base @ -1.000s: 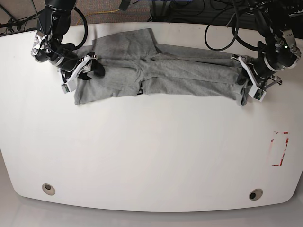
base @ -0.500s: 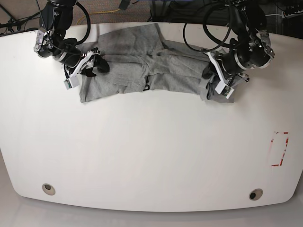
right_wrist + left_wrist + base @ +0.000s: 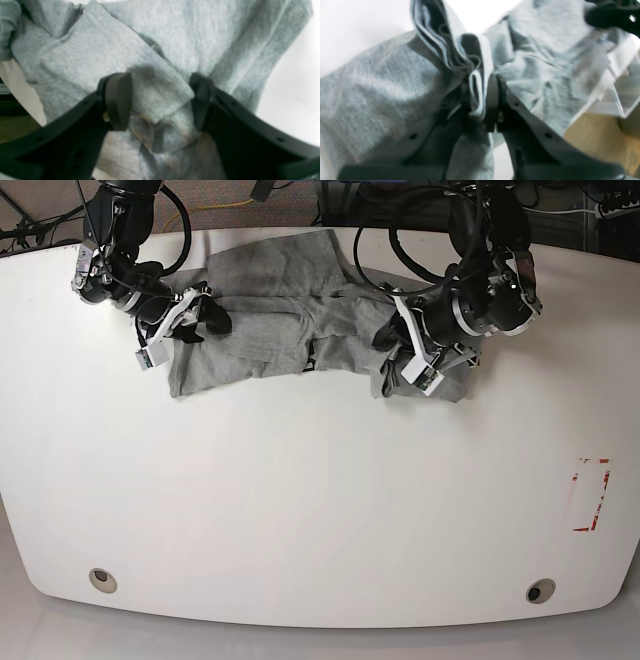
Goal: Fold the T-shirt properly
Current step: 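Grasp the folded strip's end with the left gripper, then fold the strip end with the left gripper toward the right gripper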
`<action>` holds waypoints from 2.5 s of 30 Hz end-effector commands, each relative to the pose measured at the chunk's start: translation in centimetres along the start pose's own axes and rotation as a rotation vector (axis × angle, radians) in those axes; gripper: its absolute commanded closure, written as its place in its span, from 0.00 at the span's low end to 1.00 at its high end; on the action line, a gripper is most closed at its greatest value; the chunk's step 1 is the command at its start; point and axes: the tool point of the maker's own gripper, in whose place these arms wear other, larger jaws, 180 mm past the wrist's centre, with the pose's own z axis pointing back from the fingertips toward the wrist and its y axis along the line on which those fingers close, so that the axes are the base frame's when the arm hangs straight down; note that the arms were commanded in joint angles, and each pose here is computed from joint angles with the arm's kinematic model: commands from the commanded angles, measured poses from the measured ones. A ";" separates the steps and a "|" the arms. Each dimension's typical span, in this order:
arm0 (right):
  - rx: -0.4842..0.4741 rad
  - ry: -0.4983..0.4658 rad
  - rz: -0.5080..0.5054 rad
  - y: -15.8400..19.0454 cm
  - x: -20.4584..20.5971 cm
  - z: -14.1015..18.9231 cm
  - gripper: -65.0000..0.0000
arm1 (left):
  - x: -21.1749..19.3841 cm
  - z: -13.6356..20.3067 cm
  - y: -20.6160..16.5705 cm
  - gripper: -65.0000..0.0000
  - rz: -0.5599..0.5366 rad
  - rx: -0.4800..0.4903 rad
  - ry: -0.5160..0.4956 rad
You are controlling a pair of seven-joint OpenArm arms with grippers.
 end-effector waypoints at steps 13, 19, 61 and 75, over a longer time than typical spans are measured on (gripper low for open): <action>-0.047 0.065 0.028 -1.1 -0.5 0.3 0.45 | 4.7 -2.0 -8.1 0.45 -0.206 -0.212 -0.071; -0.050 0.020 0.065 -0.6 1.2 1.1 0.45 | 4.2 -0.5 -3.1 0.45 -0.147 -0.081 -0.073; 0.076 -0.072 -0.198 -0.1 0.5 0.9 1.00 | -13.2 6.5 7.1 0.61 0.127 0.164 0.250; -0.057 -0.192 0.024 2.7 7.4 6.7 1.00 | -10.7 4.0 6.8 0.61 0.224 0.164 0.172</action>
